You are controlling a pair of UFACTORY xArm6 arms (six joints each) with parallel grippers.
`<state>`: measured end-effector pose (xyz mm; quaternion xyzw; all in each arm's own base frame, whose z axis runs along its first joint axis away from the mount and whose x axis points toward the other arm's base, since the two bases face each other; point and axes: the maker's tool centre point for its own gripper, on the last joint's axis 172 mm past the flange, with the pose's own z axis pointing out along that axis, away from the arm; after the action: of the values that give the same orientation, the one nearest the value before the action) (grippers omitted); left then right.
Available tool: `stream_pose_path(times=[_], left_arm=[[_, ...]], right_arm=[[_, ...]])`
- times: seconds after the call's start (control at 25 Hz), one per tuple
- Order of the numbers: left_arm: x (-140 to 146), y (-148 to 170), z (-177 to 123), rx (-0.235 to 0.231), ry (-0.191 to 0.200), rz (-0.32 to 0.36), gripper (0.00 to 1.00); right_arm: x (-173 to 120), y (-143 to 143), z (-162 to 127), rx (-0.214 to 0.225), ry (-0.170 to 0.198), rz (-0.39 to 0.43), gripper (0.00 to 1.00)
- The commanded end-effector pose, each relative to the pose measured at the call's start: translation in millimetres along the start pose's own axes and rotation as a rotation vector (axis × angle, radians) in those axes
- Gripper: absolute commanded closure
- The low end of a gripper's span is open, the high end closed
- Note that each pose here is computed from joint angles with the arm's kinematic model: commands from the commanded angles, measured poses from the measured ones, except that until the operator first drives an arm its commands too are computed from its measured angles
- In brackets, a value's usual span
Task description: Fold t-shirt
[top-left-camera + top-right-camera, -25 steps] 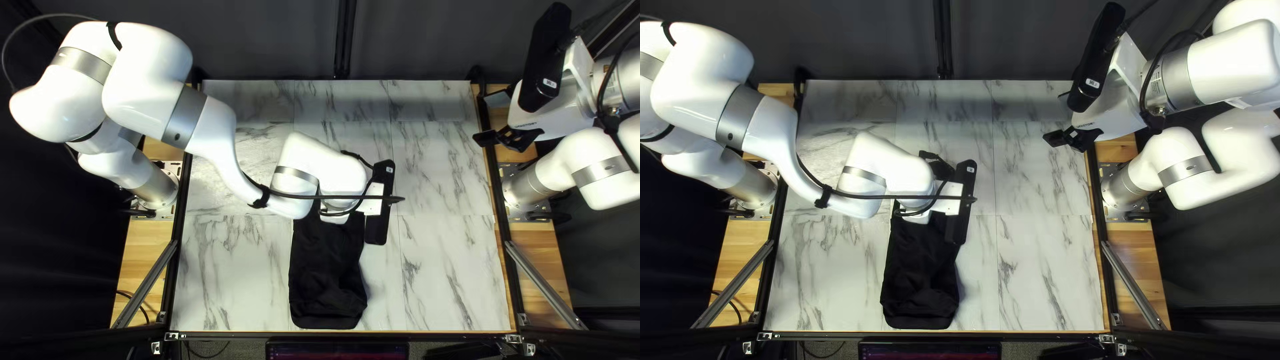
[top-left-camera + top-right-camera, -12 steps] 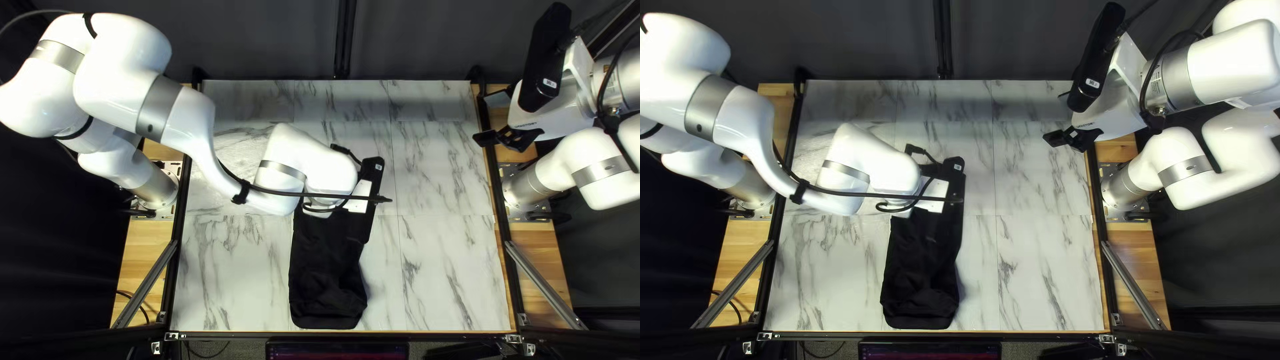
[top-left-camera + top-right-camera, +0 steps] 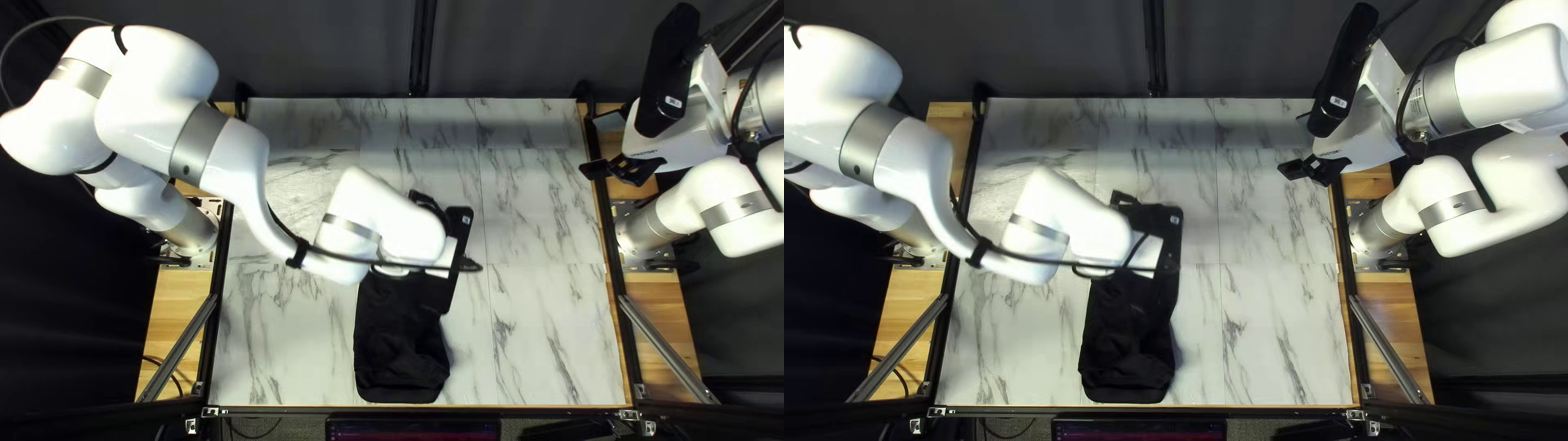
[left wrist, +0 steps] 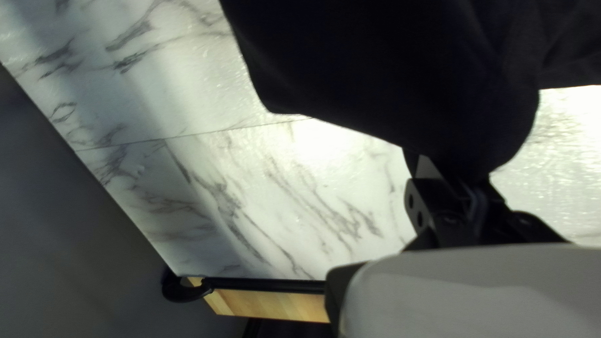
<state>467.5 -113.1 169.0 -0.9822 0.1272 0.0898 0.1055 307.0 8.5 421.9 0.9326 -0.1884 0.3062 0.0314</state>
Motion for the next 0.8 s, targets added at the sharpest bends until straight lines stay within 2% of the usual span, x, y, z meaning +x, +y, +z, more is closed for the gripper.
stream_pose_path(times=[0.04,0.12,0.16,0.24,0.32,0.36,0.4,0.44,0.48,0.64,0.8], left_arm=[[0,8,25,-0.019,-0.017,0.005,0.88],[-2,12,33,-0.028,-0.024,0.008,0.77],[-1,15,36,-0.032,-0.026,0.012,0.66],[1,21,41,-0.043,-0.026,0.023,0.59],[5,26,44,-0.054,-0.021,0.036,0.46],[12,32,46,-0.066,-0.013,0.051,0.45],[14,35,47,-0.072,-0.009,0.057,0.30],[19,39,49,-0.087,0.005,0.068,0.23],[21,42,51,-0.096,0.015,0.072,0.00],[20,41,57,-0.124,0.051,0.064,0.00],[7,30,46,-0.121,0.071,0.040,0.00]], right_arm=[[0,0,0,0.000,0.000,0.000,0.00],[0,0,0,0.000,0.000,0.000,0.00],[0,0,0,0.000,0.000,0.000,0.00],[0,0,0,0.000,0.000,0.000,0.00],[0,0,0,0.000,0.000,0.000,0.00],[0,0,0,0.000,0.000,0.000,0.00],[0,0,0,0.000,0.000,0.000,0.00],[0,0,0,0.000,0.000,0.000,0.00],[0,0,0,0.000,0.000,0.000,0.00],[0,0,0,0.000,0.000,0.000,0.00],[0,0,0,0.000,0.000,0.000,0.00]])
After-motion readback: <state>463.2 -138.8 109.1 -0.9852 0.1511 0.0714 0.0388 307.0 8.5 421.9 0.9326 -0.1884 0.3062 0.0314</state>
